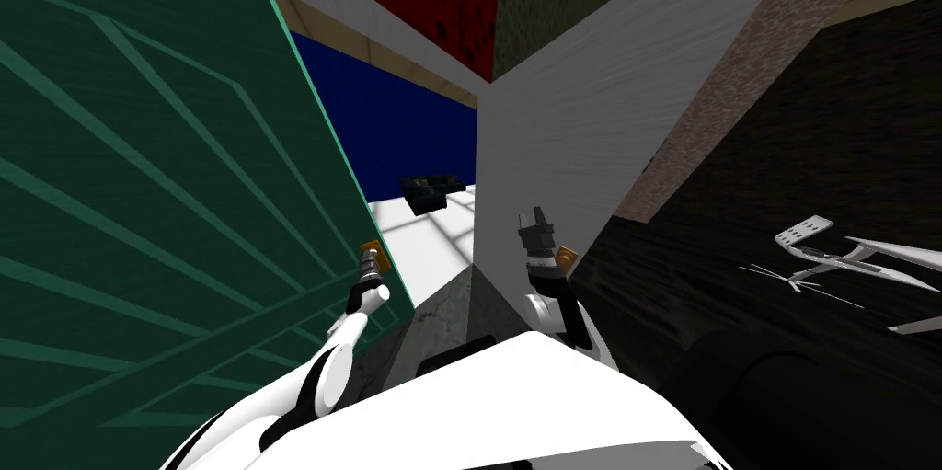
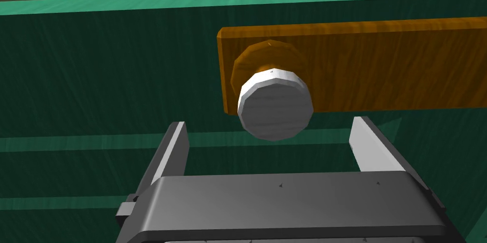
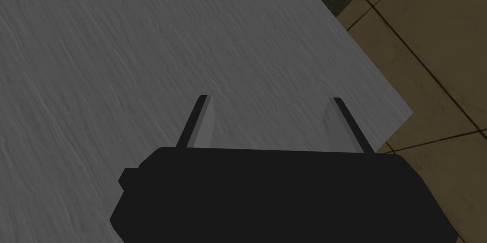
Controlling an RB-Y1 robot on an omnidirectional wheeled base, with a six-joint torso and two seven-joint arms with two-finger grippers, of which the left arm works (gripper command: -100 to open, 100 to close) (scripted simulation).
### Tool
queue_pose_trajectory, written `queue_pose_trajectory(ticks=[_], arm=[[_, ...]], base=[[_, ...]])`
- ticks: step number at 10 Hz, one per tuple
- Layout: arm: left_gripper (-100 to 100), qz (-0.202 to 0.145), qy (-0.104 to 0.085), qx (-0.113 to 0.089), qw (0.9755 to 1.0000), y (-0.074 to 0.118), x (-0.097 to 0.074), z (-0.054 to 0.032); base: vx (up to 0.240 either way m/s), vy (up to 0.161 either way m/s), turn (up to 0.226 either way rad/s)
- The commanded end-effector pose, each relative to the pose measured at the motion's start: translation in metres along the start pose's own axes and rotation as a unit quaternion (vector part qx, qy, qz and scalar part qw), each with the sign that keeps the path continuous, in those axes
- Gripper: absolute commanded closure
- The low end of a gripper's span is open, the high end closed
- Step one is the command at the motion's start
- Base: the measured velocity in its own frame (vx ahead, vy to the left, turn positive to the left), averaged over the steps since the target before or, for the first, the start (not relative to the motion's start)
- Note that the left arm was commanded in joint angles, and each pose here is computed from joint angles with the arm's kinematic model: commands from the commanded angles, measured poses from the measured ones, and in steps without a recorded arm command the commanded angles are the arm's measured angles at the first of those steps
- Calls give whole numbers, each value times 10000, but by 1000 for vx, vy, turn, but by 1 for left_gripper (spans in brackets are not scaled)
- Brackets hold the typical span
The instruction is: Pull the door open
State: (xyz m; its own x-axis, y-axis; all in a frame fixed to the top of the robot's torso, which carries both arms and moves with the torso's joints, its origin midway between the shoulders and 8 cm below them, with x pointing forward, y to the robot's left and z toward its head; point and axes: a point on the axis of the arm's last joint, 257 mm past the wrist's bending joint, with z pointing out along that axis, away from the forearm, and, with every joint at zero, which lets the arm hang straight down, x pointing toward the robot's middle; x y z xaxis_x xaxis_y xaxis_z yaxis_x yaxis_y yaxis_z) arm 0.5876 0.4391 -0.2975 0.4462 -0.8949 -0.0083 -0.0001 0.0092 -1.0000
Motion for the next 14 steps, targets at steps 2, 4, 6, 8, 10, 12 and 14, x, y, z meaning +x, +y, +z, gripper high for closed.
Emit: queue_pose_trajectory(ticks=[2,4,6,8,10,12,14], arm=[[-100,-23,-123,6,9999,-4,-328,39],[-100,-29,-118,14,9999,-3,-316,45],[100,-29,-118,14,9999,-3,-316,45],[100,-29,-118,14,9999,-3,-316,45],[100,-29,-118,14,9999,-3,-316,45],[100,-26,-18,4,10000,3,-260,44],[100,-31,99,5,9999,-4,-194,47]], base=[[151,16,-102],[78,27,-10],[-6,-2,-1],[-14,-4,-3],[-3,-1,0],[-139,19,-67],[-214,23,-102]])
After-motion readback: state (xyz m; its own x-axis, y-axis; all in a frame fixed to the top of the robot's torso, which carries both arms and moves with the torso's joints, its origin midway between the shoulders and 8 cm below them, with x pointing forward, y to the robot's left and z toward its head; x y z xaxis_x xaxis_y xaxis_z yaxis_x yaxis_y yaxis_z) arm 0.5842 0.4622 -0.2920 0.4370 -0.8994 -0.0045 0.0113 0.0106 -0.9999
